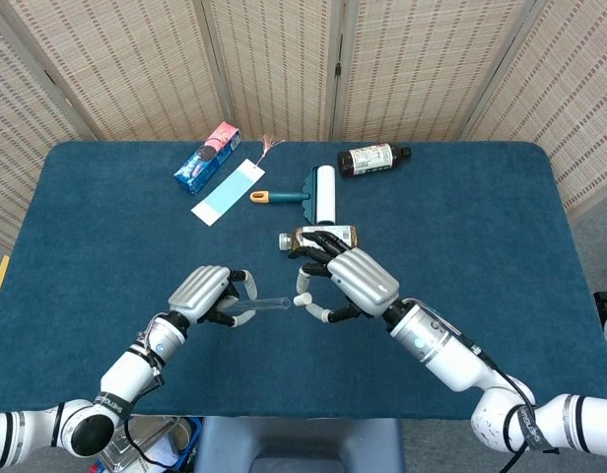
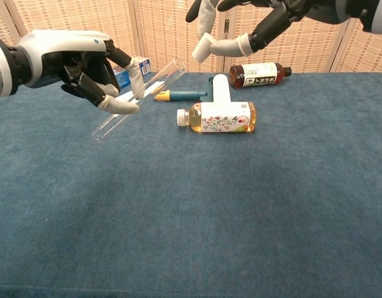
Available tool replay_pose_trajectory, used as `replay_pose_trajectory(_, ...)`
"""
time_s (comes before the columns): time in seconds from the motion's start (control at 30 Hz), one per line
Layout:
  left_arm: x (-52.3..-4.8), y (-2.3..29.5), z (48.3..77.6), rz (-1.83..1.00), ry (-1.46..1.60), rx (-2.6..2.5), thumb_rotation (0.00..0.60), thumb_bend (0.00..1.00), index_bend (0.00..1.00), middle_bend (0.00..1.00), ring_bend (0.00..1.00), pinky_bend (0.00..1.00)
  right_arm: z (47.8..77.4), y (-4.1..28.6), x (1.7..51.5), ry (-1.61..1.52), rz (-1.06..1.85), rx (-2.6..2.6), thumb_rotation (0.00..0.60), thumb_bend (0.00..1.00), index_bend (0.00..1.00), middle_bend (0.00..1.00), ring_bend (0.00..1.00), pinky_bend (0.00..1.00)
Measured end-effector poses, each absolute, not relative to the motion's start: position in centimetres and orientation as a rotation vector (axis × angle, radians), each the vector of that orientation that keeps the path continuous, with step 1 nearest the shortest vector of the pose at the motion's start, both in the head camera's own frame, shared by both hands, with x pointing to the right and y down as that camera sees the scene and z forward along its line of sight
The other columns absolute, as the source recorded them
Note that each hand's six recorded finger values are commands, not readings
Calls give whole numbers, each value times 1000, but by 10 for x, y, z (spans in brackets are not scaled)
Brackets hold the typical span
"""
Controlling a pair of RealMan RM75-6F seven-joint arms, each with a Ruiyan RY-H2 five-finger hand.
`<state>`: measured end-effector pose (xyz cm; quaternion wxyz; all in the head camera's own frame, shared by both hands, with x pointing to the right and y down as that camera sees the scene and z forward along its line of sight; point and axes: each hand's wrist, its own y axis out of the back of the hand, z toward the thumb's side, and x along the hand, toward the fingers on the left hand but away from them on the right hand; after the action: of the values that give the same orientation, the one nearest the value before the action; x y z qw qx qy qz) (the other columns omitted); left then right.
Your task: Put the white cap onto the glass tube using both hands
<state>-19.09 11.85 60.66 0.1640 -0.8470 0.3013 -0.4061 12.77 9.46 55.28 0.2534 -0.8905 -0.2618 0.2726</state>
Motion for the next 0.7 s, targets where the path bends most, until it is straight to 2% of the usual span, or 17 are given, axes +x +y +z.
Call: replay_pose_trajectory(0.7,-184,120,606,-1174,842,-2431,600,380,577,1000,989,1000,558,97,121,-686,739,-2427,600,452,642,206,0,0)
